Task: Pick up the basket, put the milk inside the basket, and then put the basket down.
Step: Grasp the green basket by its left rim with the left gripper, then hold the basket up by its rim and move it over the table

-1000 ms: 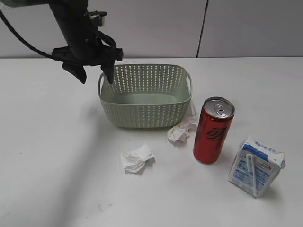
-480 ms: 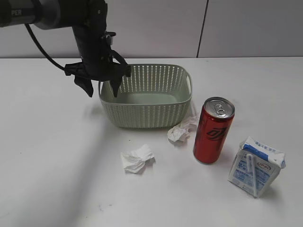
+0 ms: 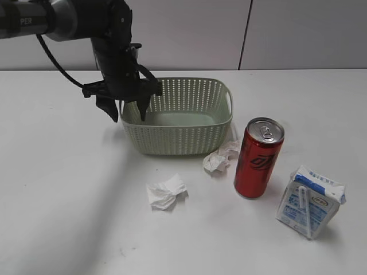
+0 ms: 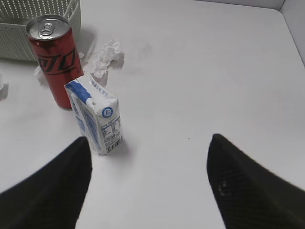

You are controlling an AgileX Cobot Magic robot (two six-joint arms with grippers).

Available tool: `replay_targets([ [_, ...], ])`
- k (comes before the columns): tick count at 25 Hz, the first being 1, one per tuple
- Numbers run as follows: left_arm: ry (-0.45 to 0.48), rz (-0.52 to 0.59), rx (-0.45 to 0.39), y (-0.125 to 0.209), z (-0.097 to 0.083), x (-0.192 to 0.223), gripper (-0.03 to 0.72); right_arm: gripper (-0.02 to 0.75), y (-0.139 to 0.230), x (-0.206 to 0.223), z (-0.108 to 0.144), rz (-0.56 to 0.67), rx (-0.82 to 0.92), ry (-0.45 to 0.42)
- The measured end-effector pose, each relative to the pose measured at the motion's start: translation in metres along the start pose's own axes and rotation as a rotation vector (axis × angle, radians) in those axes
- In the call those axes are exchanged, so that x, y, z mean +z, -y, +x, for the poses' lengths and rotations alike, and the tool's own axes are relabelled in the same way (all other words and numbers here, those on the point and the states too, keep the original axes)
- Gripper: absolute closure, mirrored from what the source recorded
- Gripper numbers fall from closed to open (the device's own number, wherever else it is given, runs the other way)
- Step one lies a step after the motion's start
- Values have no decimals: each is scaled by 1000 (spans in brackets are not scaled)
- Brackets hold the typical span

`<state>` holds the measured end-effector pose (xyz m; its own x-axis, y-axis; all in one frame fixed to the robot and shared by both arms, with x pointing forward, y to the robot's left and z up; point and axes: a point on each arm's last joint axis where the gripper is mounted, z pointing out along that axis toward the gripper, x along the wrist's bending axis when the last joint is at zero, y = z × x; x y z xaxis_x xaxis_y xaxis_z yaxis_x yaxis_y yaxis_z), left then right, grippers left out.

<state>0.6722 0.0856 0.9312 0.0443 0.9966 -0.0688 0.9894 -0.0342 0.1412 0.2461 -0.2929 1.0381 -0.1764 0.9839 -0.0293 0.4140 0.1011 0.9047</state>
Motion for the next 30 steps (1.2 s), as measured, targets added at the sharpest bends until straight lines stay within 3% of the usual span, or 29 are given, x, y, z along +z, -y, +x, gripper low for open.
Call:
replay_targets([
  [4, 3, 0, -1, 0, 0, 0, 381, 148, 0, 0, 0, 0, 0, 0],
  [9, 4, 1, -2, 0, 0, 0, 615, 148, 0, 0, 0, 0, 0, 0],
  [11, 13, 4, -8, 0, -1, 0, 671, 148, 0, 0, 0, 0, 0, 0],
  [22, 63, 8, -108, -1, 5, -23, 690, 148, 0, 0, 0, 0, 0, 0],
  [27, -23, -57, -77, 0, 19, -68, 690, 148, 0, 0, 0, 0, 0, 0],
  [30, -39, -89, -107, 6, 25, -87, 690, 148, 0, 0, 0, 0, 0, 0],
])
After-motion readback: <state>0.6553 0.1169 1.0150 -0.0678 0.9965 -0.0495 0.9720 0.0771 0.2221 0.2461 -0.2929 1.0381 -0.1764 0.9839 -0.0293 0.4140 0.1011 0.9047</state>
